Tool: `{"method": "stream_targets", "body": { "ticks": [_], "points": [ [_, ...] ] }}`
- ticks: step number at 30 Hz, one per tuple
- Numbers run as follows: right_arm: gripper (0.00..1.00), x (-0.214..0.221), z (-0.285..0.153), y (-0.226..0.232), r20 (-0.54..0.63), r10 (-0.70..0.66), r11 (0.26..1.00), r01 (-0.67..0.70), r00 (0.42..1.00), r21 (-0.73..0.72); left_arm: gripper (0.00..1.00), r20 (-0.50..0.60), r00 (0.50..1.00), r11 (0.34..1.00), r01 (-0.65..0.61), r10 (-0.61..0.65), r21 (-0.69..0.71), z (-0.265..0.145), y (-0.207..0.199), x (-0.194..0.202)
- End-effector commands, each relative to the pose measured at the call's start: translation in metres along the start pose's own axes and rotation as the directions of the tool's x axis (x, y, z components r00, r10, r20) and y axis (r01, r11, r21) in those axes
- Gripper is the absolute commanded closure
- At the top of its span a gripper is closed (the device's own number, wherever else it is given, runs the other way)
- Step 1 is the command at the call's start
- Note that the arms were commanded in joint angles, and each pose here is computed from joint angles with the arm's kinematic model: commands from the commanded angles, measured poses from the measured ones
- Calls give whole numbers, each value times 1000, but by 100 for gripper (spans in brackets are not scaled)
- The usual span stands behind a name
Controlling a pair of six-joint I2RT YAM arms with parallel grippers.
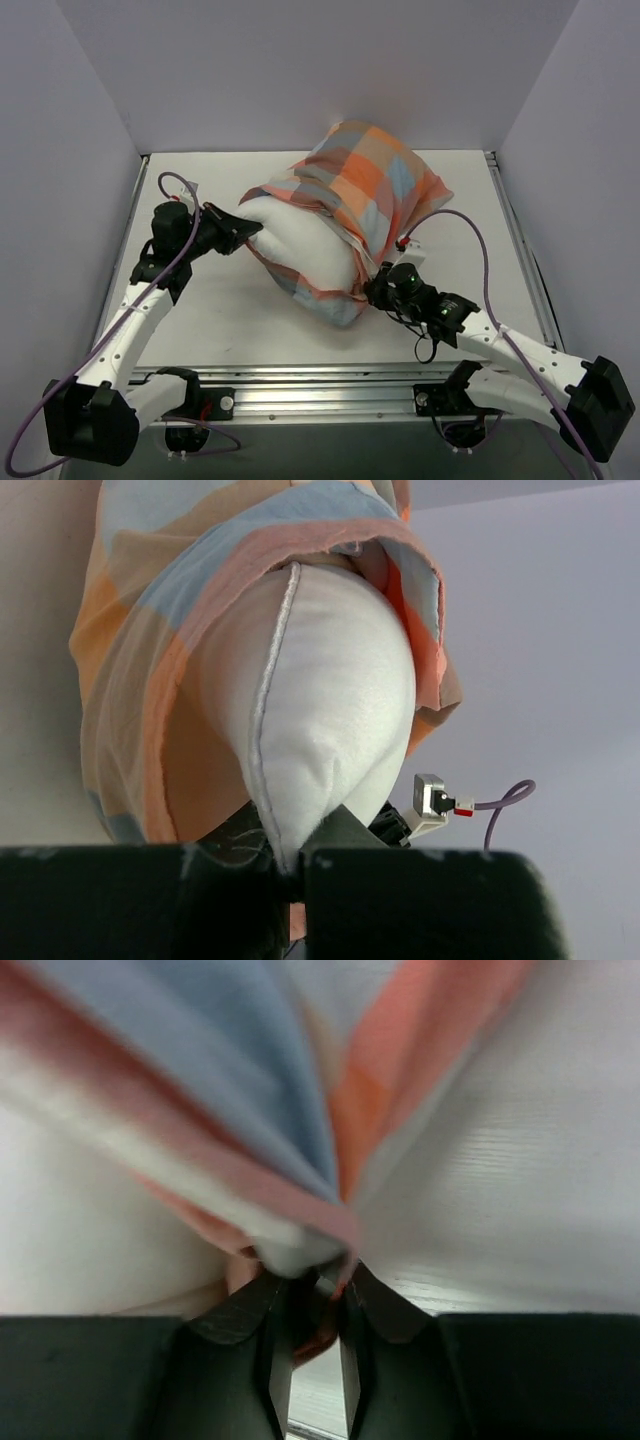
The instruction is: Remove the pillowcase from the pillow
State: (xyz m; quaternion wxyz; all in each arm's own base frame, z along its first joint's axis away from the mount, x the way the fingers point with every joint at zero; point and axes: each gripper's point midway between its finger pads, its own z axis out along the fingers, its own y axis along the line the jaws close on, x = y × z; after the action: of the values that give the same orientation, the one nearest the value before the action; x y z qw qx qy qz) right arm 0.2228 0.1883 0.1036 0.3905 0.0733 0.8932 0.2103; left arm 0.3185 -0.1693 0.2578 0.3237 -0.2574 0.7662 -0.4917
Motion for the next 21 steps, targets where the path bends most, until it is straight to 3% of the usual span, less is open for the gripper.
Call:
{"method": "stream_targets", "body": {
  "ticks": [1,2,3,6,8,9,13,18,21],
  "points": [
    [81,-17,-7,47,40,-50,986,56,998,-160,98,94,993,988,-77,65,130,1,-42,-6],
    [72,-17,-7,52,43,-67,985,73,997,-154,98,97,992,988,-87,75,129,1,-44,-3],
    [56,-9,-12,58,27,-109,982,112,994,-153,98,105,990,987,-109,96,119,4,-46,2],
    [39,-17,-35,80,72,-197,972,204,978,-117,98,114,985,986,-143,133,81,3,-48,6],
    [37,-34,-52,100,121,-207,969,221,971,-108,98,124,981,985,-157,148,66,1,-51,5],
    [37,-40,-57,92,143,-232,970,239,962,-39,98,132,978,983,-173,163,64,0,-53,5],
    [36,-48,-77,123,180,-282,952,298,942,-70,98,157,971,981,-188,178,51,-4,-58,2],
    [36,-28,-59,151,156,-314,931,336,937,-142,98,157,972,980,-187,174,71,-4,-71,4],
    [39,-3,-37,136,111,-329,934,341,938,-111,98,166,973,982,-174,160,69,-4,-75,1]
  ]
}}
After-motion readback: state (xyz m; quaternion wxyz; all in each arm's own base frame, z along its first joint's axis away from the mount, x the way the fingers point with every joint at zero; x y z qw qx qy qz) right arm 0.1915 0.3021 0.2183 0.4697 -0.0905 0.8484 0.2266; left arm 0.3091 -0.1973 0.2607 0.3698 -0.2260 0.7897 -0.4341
